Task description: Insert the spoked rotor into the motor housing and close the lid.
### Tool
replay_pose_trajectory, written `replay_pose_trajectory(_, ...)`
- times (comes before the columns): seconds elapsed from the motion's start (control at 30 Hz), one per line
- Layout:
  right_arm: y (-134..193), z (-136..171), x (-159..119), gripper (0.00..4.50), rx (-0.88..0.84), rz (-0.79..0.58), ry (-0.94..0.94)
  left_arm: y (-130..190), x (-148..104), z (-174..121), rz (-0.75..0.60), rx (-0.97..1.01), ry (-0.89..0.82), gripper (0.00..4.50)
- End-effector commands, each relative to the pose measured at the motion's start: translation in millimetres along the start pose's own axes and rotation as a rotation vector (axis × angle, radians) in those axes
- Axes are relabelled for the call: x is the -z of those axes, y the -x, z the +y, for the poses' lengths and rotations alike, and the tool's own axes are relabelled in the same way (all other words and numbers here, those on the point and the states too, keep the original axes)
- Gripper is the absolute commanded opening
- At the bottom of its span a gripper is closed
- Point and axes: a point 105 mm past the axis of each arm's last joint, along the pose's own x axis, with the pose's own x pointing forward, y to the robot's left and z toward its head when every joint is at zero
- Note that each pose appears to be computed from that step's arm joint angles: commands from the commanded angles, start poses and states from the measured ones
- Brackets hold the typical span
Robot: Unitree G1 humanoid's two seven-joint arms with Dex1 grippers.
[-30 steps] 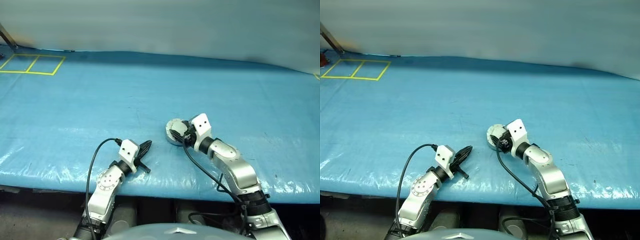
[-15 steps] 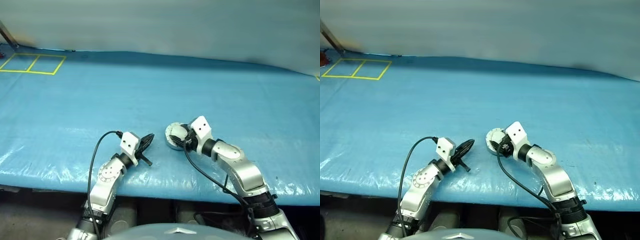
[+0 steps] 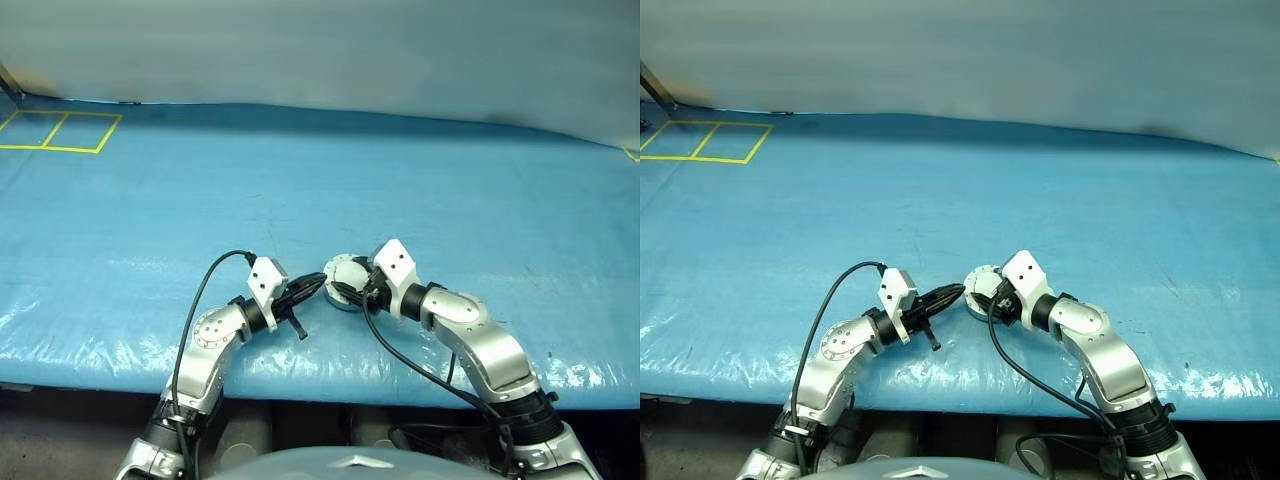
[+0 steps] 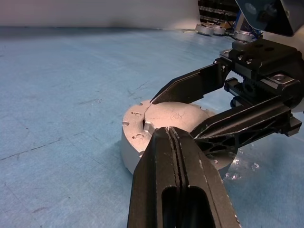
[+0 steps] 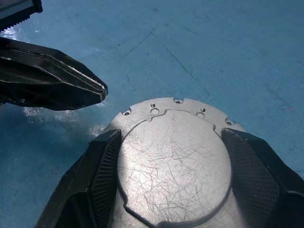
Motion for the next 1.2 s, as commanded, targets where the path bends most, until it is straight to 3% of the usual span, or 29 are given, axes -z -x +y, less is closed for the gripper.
replay_pose_trajectory(0.03,-4.3,26.6,63.9,3.04,-0.09,0.228,-0.144,-11.6,-9.2,0.8,-0.019,0.008,-0.051,0.0)
replay_pose_trajectory(0.2,-4.2,23.5,64.7,3.04,-0.072,0.231,-0.144,-19.7,6.1,13.9,0.052,-0.069,-0.097,0.0)
replay_pose_trajectory(0.43,-2.3,21.8,65.4,3.04,-0.05,0.228,-0.144,-20.8,20.7,9.3,0.105,-0.041,-0.087,0.0)
replay_pose_trajectory(0.9,-5.7,26.3,60.8,3.04,-0.028,0.19,-0.002,-24.5,25.0,-5.4,0.111,0.031,-0.096,0.0)
replay_pose_trajectory(1.03,-6.8,24.2,55.9,4.3,-0.017,0.154,-0.015,-21.8,27.9,-4.7,0.123,0.032,-0.102,0.0)
replay_pose_trajectory(1.2,-4.7,27.1,25.9,4.45,-0.056,0.018,-0.183,-20.6,29.5,-4.4,0.131,0.032,-0.106,0.0)
